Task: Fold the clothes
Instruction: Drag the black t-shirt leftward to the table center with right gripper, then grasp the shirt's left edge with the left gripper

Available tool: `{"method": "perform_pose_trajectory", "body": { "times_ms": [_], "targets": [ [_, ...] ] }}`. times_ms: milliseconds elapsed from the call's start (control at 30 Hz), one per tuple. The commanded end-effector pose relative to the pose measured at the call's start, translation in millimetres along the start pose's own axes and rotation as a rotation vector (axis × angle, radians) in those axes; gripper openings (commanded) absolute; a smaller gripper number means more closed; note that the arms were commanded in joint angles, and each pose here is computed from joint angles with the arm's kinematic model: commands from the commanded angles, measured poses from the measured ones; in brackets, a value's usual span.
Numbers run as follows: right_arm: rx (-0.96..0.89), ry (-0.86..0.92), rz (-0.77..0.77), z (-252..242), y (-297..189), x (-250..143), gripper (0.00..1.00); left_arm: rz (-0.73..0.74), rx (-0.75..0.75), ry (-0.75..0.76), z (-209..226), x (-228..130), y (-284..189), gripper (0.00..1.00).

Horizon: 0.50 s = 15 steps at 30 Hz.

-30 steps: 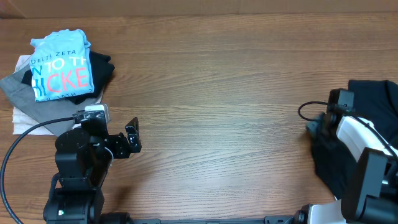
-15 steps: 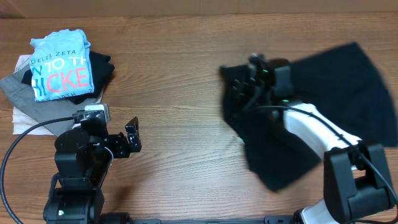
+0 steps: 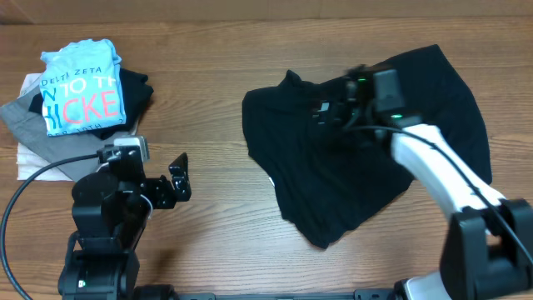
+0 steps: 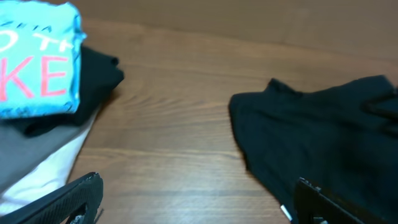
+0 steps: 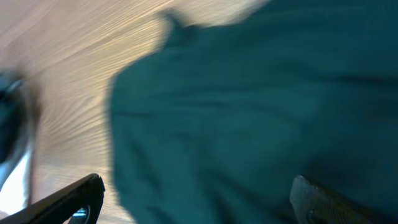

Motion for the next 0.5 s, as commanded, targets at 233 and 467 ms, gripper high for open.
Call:
{"method": "perform_pose_trajectory", "body": {
  "times_ms": [233,467],
  "targets": [
    [-0.28,0.218,-0.084,-89.1,-111.3,13.3,1.0,0.217,-0.305,-0.127,-25.1,-10.3,87.0,0.98],
    [-0.337,0.289,-0.019,-109.8,-120.4,0.6,1.0,0.389,-0.409,-0.172,-55.4,-56.1,172.5,0.93]
  ]
}}
Point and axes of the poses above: each gripper's point midway between its finger pads, its own y axis out along the fingers, its own z axis along the line the jaws close on, x = y × z, the point moved 6 cm from there along -y, back along the fingers, and after that the axes turned 5 degrees about y, right-handed, at the moved point
